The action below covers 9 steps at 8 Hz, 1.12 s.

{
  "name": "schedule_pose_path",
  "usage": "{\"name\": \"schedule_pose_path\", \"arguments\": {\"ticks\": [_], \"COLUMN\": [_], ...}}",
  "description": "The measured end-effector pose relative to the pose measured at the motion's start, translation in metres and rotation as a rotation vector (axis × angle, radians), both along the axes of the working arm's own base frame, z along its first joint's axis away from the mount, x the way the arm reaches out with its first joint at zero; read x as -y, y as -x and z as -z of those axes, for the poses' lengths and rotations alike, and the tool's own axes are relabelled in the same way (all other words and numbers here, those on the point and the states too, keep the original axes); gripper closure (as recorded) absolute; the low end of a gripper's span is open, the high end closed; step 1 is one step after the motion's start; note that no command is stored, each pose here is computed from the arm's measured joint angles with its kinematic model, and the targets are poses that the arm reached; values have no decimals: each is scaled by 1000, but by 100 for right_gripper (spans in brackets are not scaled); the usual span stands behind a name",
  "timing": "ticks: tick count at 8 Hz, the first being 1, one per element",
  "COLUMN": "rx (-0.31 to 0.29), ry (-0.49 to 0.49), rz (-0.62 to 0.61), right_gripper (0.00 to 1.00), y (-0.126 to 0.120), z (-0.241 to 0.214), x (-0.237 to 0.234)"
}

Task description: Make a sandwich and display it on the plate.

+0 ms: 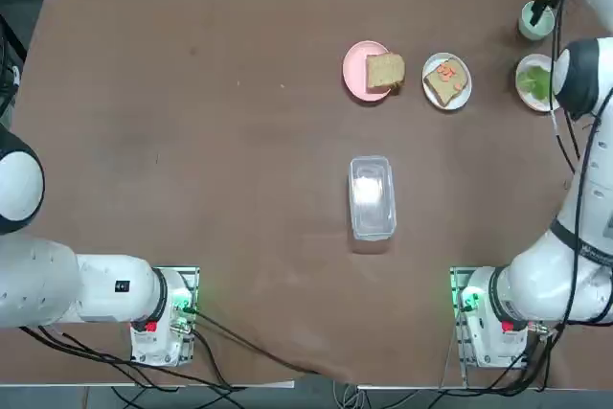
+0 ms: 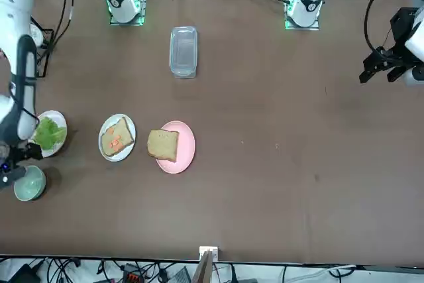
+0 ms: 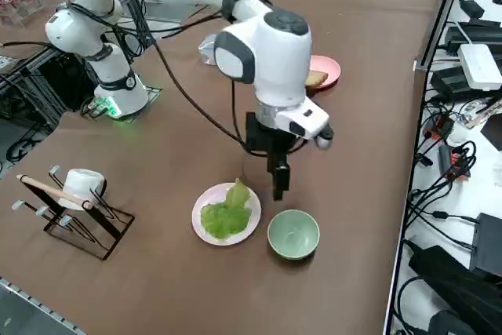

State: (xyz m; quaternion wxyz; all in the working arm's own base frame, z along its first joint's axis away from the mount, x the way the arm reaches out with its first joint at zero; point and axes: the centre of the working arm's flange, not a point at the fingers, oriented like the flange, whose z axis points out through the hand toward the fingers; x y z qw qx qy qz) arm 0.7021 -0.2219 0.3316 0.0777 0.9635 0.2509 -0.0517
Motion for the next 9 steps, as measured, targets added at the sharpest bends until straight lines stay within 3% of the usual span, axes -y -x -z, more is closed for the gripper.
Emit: {"name": "schedule_pose_path", "arguments": {"ticks": [2,6,9], "rx": [-46,-65,-76], "ry": [-27,-37,-41], "rz": [38,103,126], "right_gripper": [1,1,4], "y": [28,82,99], "z": [18,80,96], "x": [14,48,59]}}
